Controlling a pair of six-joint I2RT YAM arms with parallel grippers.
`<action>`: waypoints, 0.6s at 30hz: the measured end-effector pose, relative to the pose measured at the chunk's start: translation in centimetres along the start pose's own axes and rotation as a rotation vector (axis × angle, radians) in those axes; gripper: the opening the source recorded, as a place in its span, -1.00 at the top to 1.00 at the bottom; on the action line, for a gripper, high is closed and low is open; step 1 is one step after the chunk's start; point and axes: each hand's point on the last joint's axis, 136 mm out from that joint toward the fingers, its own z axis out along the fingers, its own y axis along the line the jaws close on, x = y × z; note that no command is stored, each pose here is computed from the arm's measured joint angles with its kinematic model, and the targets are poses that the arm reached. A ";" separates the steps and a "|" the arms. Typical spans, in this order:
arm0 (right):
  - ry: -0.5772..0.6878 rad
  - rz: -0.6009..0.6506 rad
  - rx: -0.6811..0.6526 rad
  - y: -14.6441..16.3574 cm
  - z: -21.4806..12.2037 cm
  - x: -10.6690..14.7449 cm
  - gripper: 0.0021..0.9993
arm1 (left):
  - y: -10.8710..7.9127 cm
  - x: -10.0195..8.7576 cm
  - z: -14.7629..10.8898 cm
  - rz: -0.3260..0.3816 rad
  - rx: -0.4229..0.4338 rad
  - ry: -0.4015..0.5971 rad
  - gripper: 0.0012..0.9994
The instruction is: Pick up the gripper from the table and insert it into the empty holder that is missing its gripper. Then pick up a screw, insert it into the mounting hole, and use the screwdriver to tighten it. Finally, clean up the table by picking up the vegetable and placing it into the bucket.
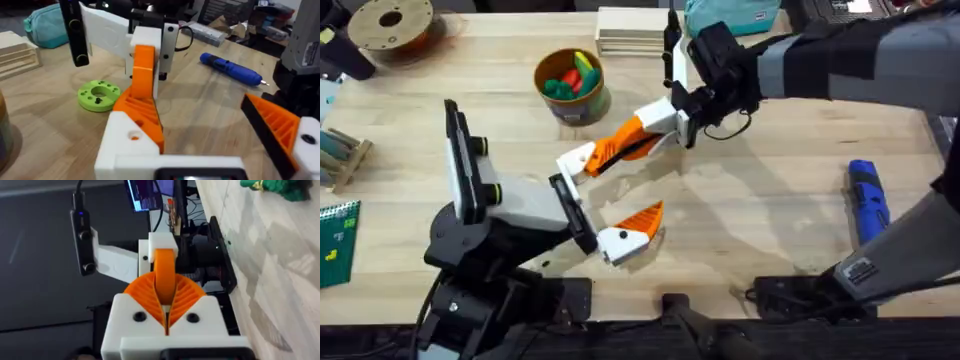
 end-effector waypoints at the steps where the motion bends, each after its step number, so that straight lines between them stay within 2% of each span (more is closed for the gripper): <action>1: 0.000 0.002 0.003 0.0 0.1 -0.1 0.96 | 0.1 0.0 0.0 0.000 -0.004 -0.001 -0.98; 18: -0.006 0.051 0.083 0.0 3.0 -1.7 0.96 | 1.9 -0.3 -0.2 -0.039 -0.104 -0.020 -0.98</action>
